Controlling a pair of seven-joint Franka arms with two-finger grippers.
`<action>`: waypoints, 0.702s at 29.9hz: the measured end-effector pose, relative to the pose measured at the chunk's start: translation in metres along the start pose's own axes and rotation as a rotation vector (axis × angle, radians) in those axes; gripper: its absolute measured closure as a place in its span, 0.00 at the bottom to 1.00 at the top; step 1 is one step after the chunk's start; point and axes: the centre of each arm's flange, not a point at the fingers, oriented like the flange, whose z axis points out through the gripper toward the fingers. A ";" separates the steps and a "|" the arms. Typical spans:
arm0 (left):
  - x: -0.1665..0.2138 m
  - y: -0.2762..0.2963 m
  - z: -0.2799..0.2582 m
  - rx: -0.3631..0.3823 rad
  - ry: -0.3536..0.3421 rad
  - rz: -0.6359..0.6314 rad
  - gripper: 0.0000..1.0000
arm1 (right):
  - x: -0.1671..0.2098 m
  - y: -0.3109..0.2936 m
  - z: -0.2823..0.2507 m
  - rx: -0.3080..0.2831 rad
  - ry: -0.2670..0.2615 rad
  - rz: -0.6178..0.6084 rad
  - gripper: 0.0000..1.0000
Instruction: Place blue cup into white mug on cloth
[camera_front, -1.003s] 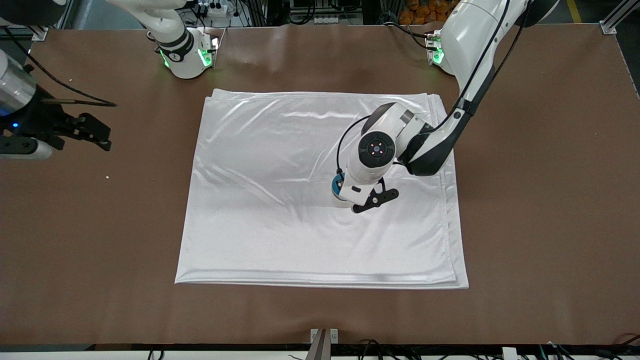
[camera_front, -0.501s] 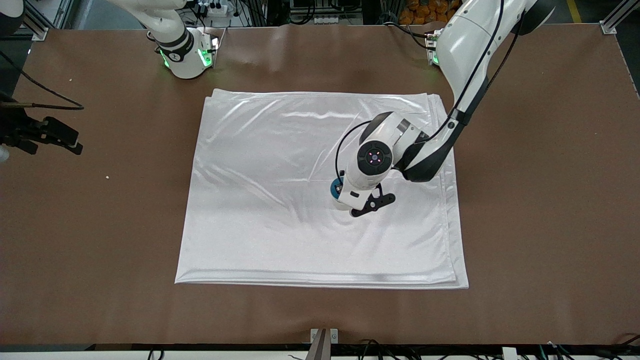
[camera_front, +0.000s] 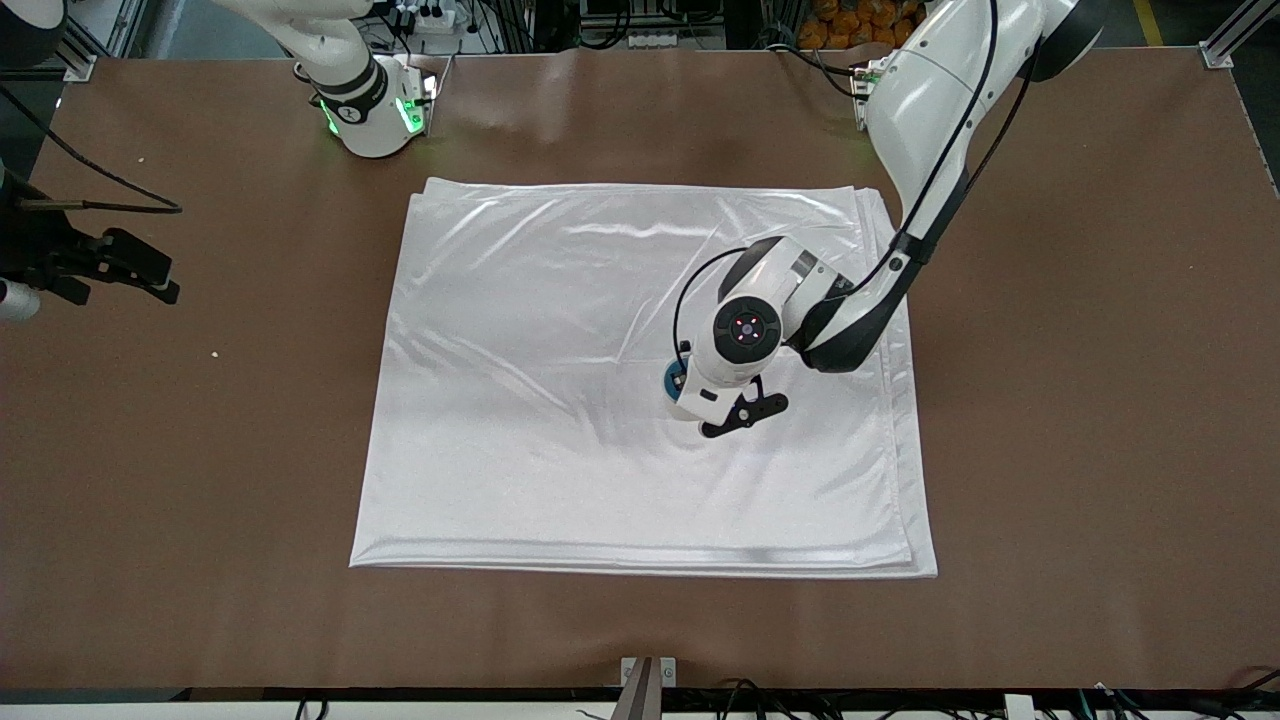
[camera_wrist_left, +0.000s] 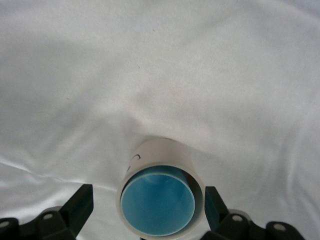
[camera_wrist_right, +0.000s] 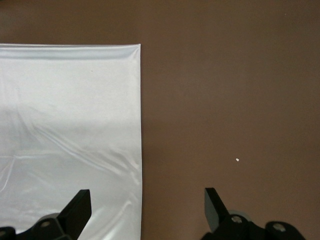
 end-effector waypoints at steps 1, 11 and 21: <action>0.004 -0.003 -0.008 -0.007 0.010 -0.007 0.01 | 0.000 0.000 0.000 0.000 0.000 0.000 0.00; 0.059 -0.052 -0.065 -0.044 0.081 -0.055 0.00 | 0.000 0.000 0.000 0.000 0.000 0.000 0.00; 0.163 -0.193 -0.111 -0.013 0.108 0.122 0.00 | 0.000 0.000 0.001 -0.001 -0.002 0.000 0.00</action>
